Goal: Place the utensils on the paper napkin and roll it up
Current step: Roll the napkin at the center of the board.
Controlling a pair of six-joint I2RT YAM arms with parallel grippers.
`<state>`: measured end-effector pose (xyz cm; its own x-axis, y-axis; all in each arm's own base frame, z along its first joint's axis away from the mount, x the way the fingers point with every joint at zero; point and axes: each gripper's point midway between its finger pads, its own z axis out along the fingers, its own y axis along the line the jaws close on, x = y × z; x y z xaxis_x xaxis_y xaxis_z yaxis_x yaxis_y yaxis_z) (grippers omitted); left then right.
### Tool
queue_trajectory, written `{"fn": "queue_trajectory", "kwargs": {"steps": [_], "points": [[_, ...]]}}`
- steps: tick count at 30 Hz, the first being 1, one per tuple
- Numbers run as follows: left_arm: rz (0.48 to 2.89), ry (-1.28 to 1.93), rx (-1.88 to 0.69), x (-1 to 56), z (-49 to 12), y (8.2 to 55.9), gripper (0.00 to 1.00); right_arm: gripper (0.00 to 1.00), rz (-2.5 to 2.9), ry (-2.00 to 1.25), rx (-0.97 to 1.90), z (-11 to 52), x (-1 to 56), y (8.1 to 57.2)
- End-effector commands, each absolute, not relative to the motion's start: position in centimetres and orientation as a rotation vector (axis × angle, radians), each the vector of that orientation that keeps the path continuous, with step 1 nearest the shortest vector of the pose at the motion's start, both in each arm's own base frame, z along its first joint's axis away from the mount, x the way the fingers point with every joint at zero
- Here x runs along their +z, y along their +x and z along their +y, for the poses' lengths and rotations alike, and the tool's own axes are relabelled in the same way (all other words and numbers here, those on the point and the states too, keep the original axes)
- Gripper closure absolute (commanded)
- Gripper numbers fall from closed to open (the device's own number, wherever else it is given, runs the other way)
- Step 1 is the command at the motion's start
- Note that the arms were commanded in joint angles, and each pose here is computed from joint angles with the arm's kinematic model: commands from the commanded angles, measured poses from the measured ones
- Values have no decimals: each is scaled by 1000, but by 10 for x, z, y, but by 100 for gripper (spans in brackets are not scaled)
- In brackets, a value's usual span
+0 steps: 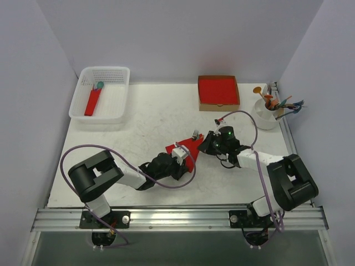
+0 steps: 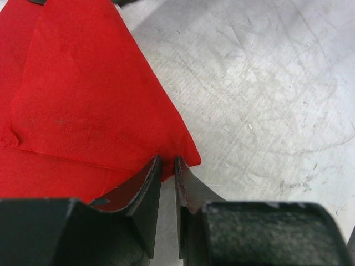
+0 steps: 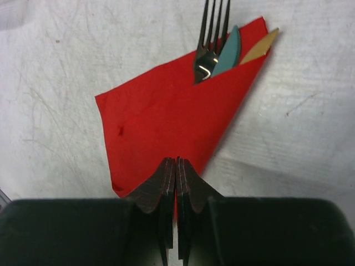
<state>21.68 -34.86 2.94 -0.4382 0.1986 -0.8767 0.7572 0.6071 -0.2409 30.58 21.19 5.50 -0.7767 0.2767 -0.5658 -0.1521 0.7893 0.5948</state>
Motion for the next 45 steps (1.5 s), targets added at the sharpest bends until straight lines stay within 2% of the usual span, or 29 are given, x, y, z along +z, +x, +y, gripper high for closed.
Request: {"fn": "queue_trajectory", "kwargs": {"steps": [1, 13, 27, 38, 45], "points": [[1967, 792, -790, 33, -352, 212, 76, 100, 2289, 87, 868, 209, 61, 300], [1973, 832, -757, 36, -356, 210, 76, 100, 2324, 67, 897, 216, 41, 295], [1980, 858, -752, 36, -359, 206, 76, 100, 2455, 120, 776, 204, -5, 289], [1983, 851, -760, 34, -359, 204, 76, 100, 2358, 78, 752, 211, 44, 322], [1982, 855, -765, 34, -360, 202, 76, 100, 2367, 58, 738, 215, 44, 332]]}}
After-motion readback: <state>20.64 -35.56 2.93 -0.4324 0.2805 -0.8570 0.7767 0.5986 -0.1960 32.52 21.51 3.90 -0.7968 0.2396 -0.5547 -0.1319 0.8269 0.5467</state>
